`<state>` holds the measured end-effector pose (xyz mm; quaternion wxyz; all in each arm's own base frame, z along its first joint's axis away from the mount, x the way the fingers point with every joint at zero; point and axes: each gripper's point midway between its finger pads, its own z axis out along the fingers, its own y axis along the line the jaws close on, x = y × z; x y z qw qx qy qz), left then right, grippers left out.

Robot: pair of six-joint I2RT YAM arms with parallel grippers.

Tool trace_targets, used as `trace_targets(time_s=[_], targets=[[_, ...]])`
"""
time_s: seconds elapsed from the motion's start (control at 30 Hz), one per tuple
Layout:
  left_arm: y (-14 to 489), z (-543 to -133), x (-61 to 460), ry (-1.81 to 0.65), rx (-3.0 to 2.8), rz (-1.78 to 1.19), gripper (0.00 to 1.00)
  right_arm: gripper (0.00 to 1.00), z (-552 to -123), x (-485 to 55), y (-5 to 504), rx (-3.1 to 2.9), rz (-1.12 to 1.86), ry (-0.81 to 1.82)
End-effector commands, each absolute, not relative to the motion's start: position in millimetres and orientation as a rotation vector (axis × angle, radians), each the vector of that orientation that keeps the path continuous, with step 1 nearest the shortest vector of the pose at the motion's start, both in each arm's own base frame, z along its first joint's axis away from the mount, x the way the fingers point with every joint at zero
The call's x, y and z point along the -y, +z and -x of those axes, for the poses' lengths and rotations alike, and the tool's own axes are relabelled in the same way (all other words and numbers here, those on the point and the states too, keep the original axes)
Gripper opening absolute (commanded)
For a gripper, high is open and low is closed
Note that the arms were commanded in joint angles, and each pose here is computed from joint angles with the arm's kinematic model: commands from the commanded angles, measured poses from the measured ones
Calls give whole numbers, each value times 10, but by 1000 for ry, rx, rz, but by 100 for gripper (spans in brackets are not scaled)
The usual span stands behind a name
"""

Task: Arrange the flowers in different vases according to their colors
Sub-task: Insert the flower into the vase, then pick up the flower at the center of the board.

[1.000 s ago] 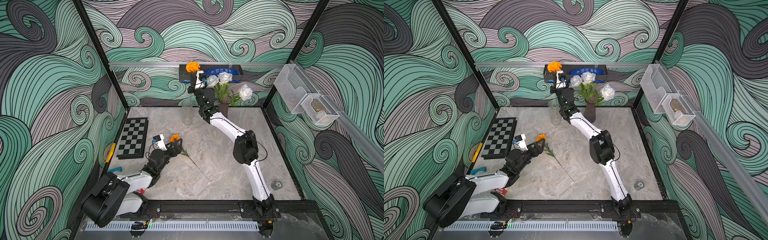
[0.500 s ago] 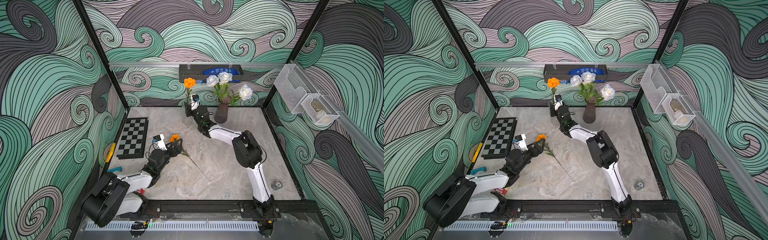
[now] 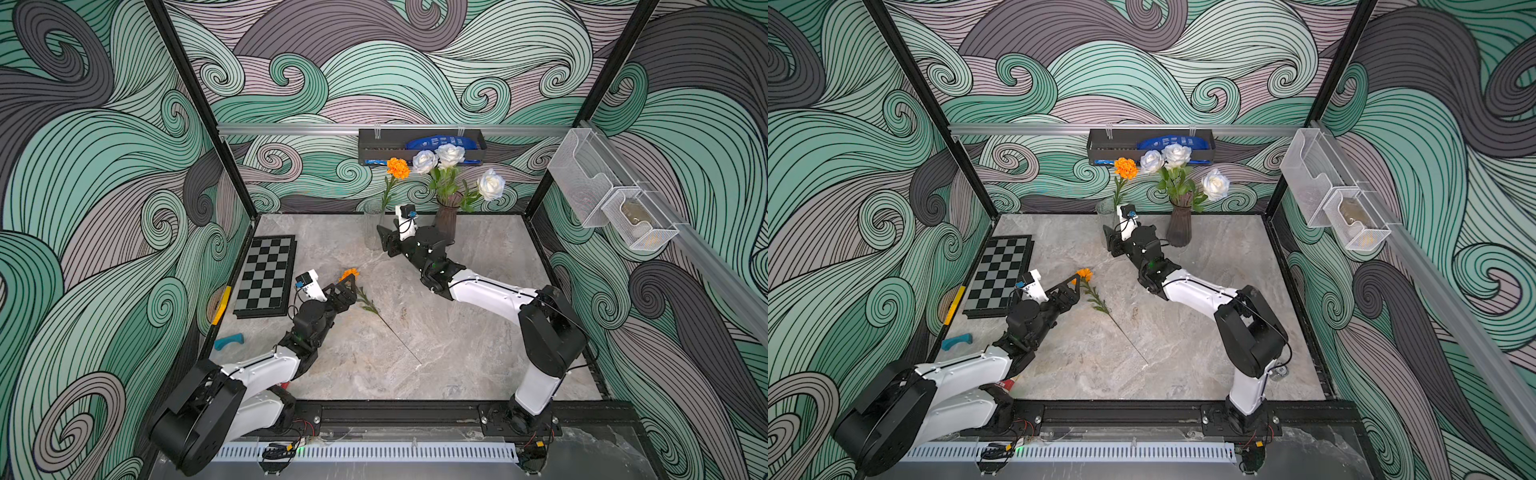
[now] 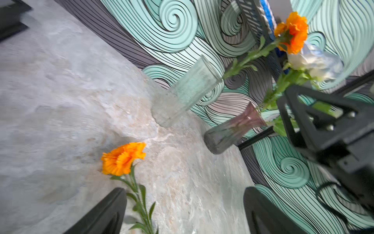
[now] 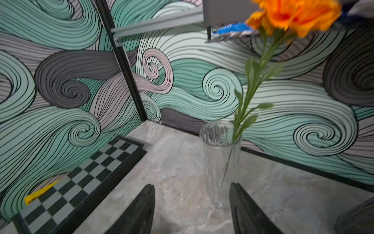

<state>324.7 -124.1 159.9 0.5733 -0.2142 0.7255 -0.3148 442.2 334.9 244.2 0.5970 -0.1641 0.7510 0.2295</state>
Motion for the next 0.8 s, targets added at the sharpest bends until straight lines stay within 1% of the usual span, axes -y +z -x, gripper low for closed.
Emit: trace_targets(time_s=[0.0, 0.1, 0.27, 0.33, 0.43, 0.6, 0.77], targets=[[1363, -3195, 825, -540, -1710, 702, 94, 65, -4041, -3497, 1732, -1977, 551, 568], [1328, -3120, 611, -449, -1690, 787, 94, 65, -3936, -3613, 1438, -2080, 625, 566], [1300, -2972, 339, -387, -1603, 886, 95, 59, -3818, -3870, 1072, -2203, 747, 577], [1313, -2946, 315, -394, -1586, 889, 95, 57, -3779, -3967, 962, -2219, 791, 562], [1339, -2928, 295, -399, -1570, 892, 95, 56, -3757, -4052, 717, -2274, 855, 490], [1390, -2947, 338, -430, -1564, 879, 95, 54, -3813, -4059, 277, -2375, 919, 285], [1393, -2981, 384, -436, -1580, 864, 95, 51, -3794, -4117, 158, -2381, 959, 212]])
